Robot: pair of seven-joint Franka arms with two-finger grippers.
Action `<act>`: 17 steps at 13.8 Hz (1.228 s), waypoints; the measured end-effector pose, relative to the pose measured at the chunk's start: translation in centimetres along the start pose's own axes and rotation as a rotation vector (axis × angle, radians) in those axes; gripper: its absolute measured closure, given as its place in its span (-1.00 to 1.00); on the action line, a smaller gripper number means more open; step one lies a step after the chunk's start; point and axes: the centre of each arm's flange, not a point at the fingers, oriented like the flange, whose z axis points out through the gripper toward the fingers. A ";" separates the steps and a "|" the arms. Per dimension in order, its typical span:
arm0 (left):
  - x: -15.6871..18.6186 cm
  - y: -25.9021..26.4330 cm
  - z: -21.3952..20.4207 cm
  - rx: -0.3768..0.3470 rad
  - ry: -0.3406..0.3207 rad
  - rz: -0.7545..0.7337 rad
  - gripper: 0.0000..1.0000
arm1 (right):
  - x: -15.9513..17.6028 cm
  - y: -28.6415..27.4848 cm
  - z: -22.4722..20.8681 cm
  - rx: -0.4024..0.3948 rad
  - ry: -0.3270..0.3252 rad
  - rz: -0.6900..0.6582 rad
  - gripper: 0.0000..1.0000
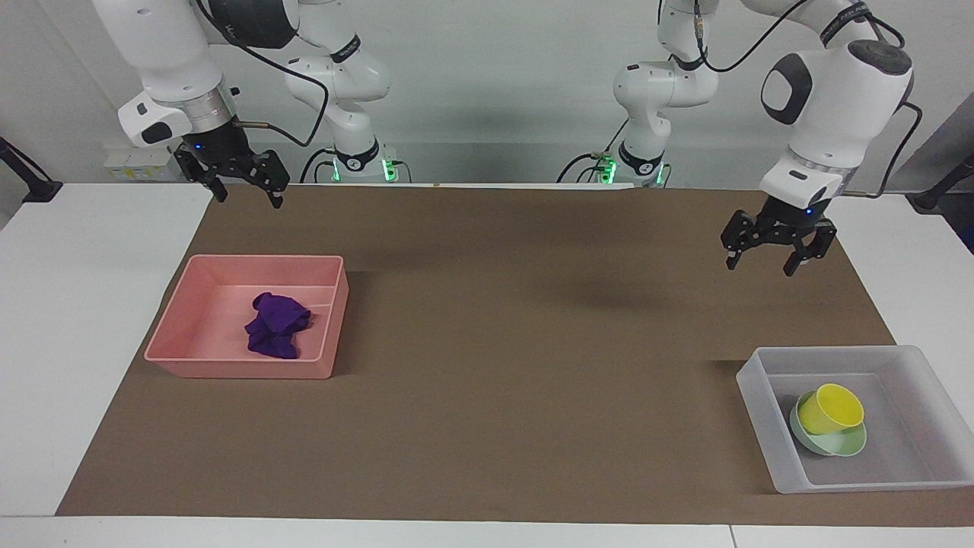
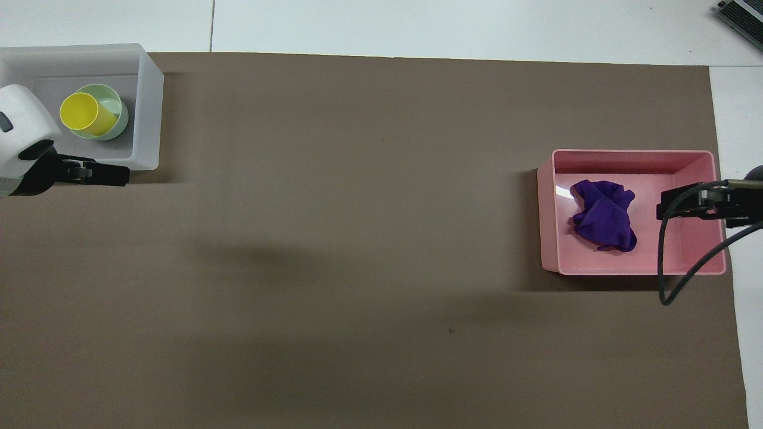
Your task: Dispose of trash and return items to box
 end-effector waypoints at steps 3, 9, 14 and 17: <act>0.8 -0.4 -3.8 0.025 -0.065 0.020 -1.00 | 0.0 0.0 0.0 0.000 0.000 0.000 -1.00; 0.4 -0.4 -3.8 0.015 -0.144 0.019 -1.00 | 0.0 0.0 0.0 0.000 0.000 0.000 -1.00; 0.3 -0.9 -3.9 0.020 -0.145 -0.039 -1.00 | 0.0 0.0 0.0 0.000 0.000 0.000 -1.00; 0.0 -1.0 -4.4 0.022 -0.145 -0.075 -1.00 | 0.0 0.1 0.0 0.000 0.000 0.001 -1.00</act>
